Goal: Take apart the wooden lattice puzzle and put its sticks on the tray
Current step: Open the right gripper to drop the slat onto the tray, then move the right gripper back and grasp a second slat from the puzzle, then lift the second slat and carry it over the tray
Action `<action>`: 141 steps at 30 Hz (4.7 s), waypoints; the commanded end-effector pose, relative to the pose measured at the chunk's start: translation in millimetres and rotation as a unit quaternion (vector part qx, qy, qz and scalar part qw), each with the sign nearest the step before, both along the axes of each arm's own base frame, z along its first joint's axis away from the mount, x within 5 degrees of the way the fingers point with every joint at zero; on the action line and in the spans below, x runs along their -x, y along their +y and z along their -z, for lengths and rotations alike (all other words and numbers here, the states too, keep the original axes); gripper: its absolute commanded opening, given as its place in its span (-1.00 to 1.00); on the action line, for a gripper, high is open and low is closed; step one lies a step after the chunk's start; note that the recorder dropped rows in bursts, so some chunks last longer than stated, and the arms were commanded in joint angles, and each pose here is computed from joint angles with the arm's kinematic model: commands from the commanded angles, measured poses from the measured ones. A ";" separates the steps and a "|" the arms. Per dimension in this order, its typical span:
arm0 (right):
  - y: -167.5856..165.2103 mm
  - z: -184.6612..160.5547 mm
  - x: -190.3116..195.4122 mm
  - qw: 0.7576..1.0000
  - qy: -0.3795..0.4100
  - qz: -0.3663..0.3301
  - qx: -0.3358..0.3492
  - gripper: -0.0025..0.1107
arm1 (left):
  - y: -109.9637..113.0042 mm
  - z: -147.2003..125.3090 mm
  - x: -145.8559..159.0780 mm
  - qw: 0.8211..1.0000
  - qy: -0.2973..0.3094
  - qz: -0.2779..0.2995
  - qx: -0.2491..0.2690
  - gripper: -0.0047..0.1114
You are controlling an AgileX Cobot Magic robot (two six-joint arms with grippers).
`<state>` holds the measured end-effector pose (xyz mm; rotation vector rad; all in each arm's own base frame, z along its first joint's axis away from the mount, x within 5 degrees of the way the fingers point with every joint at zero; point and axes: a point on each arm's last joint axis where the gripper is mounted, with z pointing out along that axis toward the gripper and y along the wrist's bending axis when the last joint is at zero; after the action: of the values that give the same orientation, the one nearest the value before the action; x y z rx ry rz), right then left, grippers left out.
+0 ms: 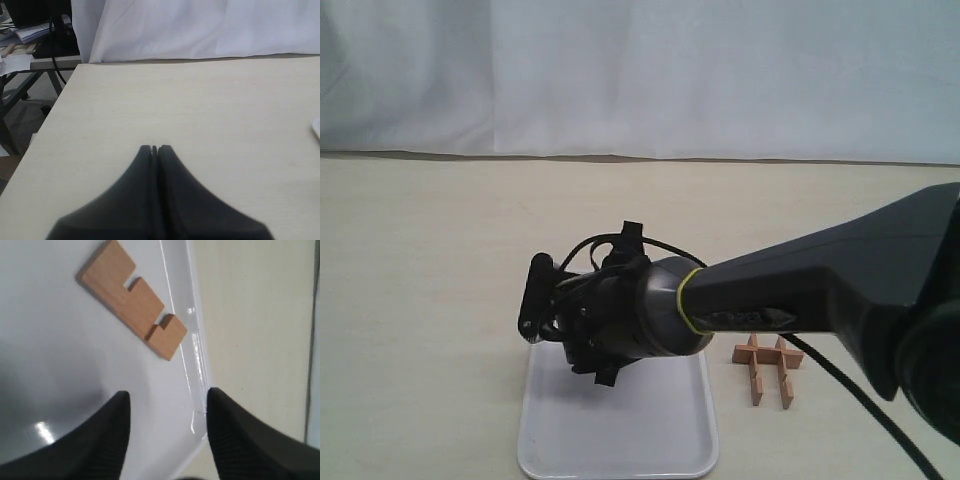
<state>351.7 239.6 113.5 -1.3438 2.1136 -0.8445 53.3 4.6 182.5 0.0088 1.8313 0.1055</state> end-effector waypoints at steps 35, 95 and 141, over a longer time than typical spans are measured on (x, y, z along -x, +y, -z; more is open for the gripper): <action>-190.6 -82.3 69.4 0.973 0.202 0.088 -0.065 0.01 | -0.1 -0.9 -0.3 1.000 -0.008 0.001 0.000 -0.92; -178.6 -9.8 34.1 0.969 0.248 0.007 -0.022 -0.28 | -0.1 -0.9 -0.3 1.000 -0.008 0.001 0.000 -0.92; -180.7 -28.5 43.1 0.969 0.242 0.035 -0.033 -0.88 | -0.1 -0.9 -0.3 1.000 -0.008 0.001 0.000 -0.92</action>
<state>311.5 59.6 140.5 -1.5781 2.5241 -0.5023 53.3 4.6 182.5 0.0088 1.8313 0.1055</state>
